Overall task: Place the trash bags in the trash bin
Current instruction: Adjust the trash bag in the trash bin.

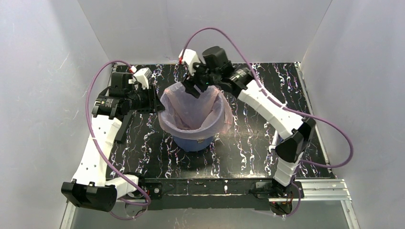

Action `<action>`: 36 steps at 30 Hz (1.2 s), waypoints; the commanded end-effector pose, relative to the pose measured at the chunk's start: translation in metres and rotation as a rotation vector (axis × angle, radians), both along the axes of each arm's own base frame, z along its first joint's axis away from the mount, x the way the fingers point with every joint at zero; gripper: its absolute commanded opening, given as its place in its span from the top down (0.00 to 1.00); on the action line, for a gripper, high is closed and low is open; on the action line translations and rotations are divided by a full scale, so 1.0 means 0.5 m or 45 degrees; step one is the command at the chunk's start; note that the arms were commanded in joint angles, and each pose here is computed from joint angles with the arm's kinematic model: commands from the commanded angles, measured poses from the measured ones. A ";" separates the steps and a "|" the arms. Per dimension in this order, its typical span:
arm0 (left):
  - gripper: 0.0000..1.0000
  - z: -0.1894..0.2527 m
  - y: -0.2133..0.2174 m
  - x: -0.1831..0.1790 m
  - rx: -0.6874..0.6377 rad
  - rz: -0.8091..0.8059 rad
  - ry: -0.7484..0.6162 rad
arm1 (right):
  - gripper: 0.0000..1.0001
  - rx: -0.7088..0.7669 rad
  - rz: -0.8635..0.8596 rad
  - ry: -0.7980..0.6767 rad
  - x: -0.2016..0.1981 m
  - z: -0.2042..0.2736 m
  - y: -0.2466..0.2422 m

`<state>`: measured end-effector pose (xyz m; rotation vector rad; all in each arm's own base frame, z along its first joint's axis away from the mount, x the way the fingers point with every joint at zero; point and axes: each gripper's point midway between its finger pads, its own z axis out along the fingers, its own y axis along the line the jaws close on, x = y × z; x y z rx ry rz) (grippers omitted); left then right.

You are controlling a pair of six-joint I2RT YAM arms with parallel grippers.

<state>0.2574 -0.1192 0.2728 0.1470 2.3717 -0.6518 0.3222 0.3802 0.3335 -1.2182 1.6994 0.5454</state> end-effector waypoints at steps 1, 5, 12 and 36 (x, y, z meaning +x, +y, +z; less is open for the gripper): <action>0.65 0.010 -0.001 -0.007 0.021 -0.034 -0.008 | 0.22 -0.003 0.134 -0.159 0.001 0.021 0.063; 0.66 0.007 -0.004 -0.005 0.019 -0.040 -0.001 | 0.21 -0.031 0.178 -0.193 0.000 0.019 0.096; 0.75 0.007 -0.007 0.002 0.022 -0.040 -0.002 | 0.21 -0.063 0.163 -0.236 0.028 -0.012 0.125; 0.88 0.011 0.013 -0.008 0.033 0.080 -0.007 | 0.21 0.078 -0.307 -0.166 0.087 -0.006 0.014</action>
